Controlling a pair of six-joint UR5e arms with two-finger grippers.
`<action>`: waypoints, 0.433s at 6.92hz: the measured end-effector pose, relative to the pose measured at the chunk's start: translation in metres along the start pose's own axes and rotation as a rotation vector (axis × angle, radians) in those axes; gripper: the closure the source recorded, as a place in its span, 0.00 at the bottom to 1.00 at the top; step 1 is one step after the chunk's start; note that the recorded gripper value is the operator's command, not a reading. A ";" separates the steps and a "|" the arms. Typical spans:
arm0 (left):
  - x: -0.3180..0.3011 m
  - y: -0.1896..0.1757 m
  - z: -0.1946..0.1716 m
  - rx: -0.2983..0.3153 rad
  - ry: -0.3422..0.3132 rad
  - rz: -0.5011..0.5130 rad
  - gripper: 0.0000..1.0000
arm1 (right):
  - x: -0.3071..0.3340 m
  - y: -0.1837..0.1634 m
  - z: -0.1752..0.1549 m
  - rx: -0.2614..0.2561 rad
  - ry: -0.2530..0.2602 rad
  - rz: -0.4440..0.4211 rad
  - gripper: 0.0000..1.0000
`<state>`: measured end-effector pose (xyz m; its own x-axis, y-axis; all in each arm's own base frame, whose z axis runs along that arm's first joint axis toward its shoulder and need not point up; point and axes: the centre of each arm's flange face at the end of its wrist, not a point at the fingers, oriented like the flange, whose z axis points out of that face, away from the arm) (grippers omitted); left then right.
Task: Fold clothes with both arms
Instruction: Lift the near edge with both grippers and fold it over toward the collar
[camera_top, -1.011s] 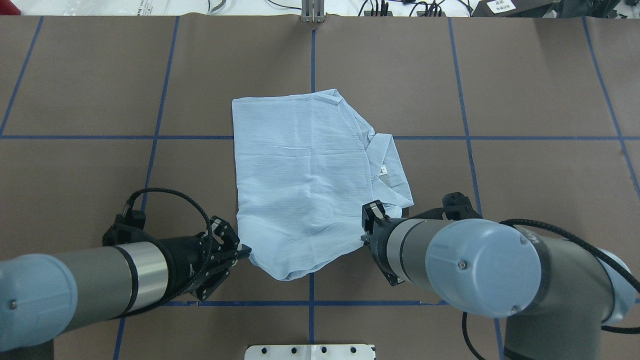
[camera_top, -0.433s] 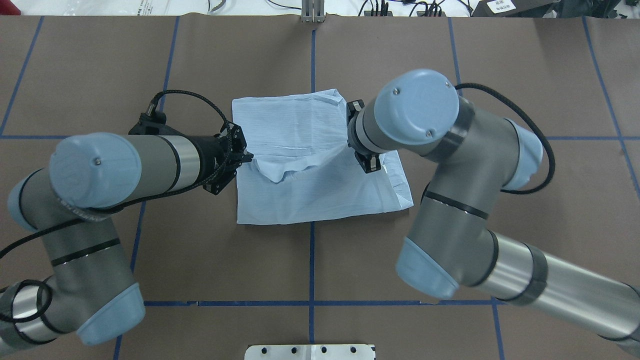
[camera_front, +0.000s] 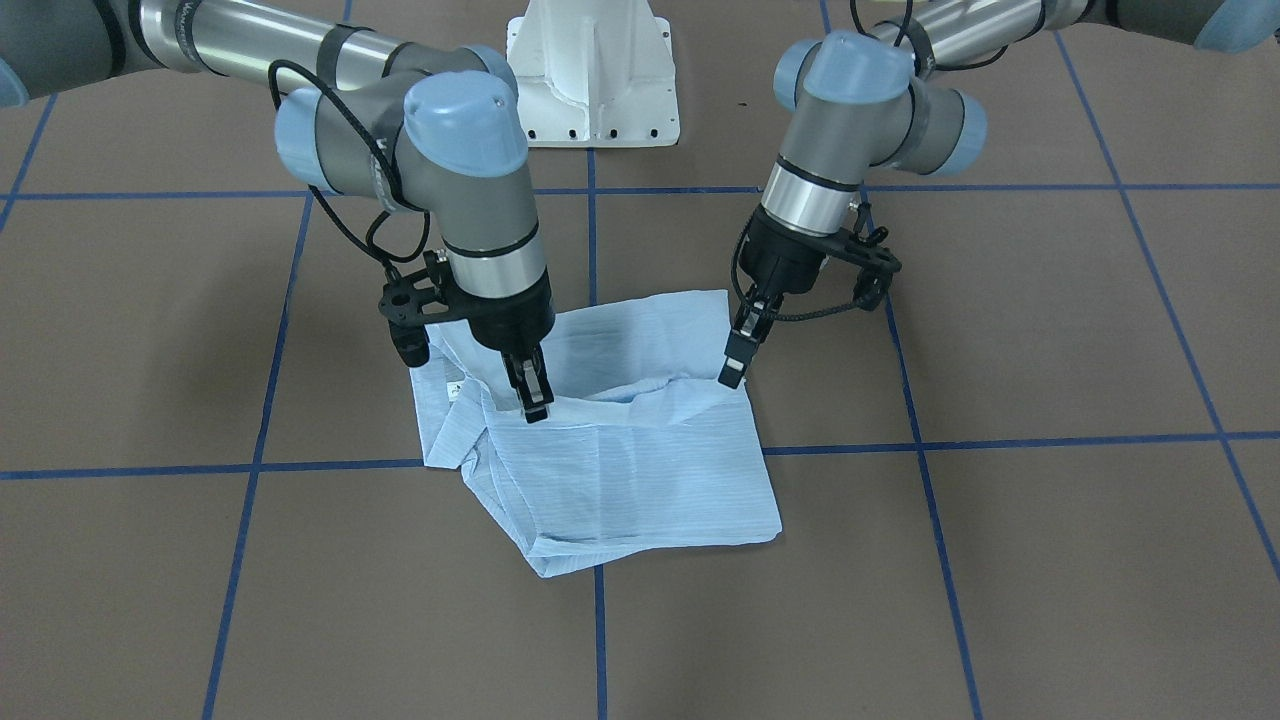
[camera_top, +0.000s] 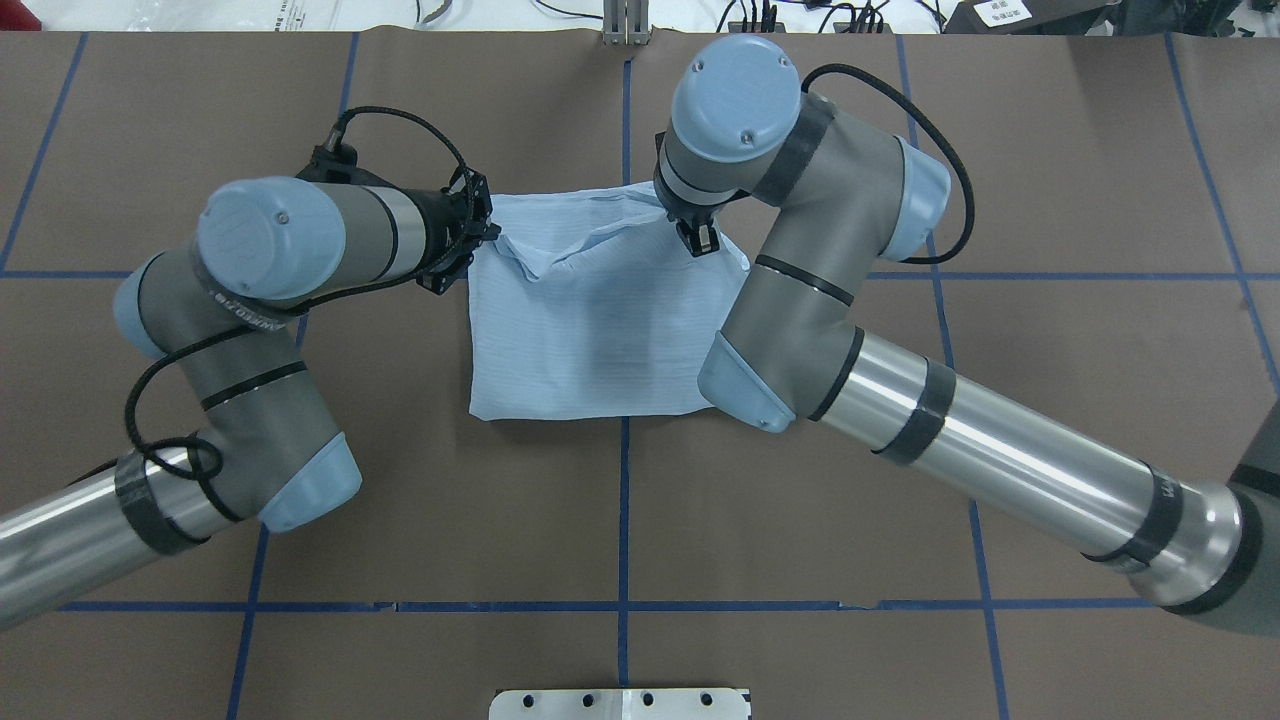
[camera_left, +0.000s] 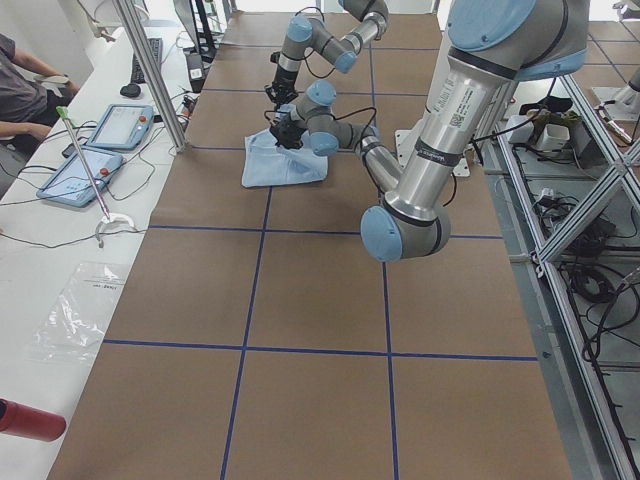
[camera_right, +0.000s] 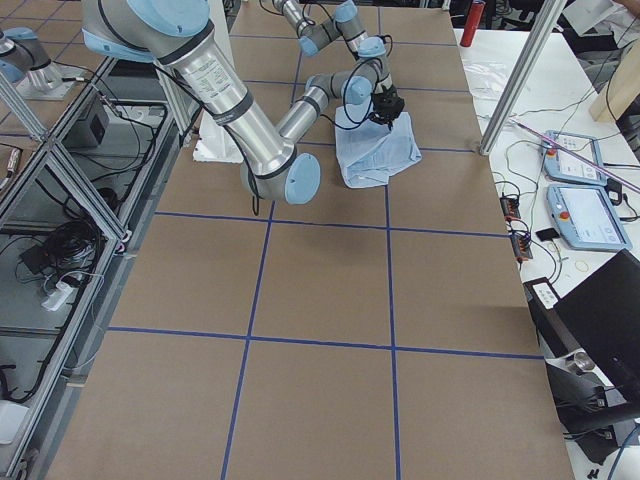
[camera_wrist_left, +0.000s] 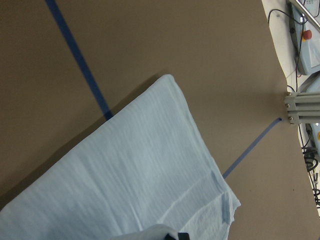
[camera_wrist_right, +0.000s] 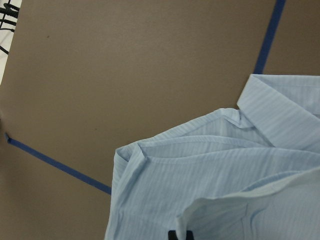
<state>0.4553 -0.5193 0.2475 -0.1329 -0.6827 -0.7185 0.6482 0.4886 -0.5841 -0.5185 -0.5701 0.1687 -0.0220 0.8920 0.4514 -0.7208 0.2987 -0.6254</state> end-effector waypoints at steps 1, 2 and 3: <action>0.011 -0.021 0.028 0.028 0.012 0.018 1.00 | -0.020 -0.006 0.020 0.005 -0.001 -0.015 1.00; 0.017 -0.039 0.054 0.047 0.021 0.029 1.00 | -0.035 -0.010 0.036 0.012 -0.002 -0.028 1.00; 0.019 -0.055 0.079 0.060 0.028 0.043 1.00 | -0.044 -0.017 0.053 0.016 -0.006 -0.038 1.00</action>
<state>0.4759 -0.6020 0.2960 -0.1239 -0.6460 -0.7532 0.6971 0.4835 -0.5294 -0.5419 -0.6320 0.1935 0.0010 0.8781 0.4785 -0.7320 0.3266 -0.5979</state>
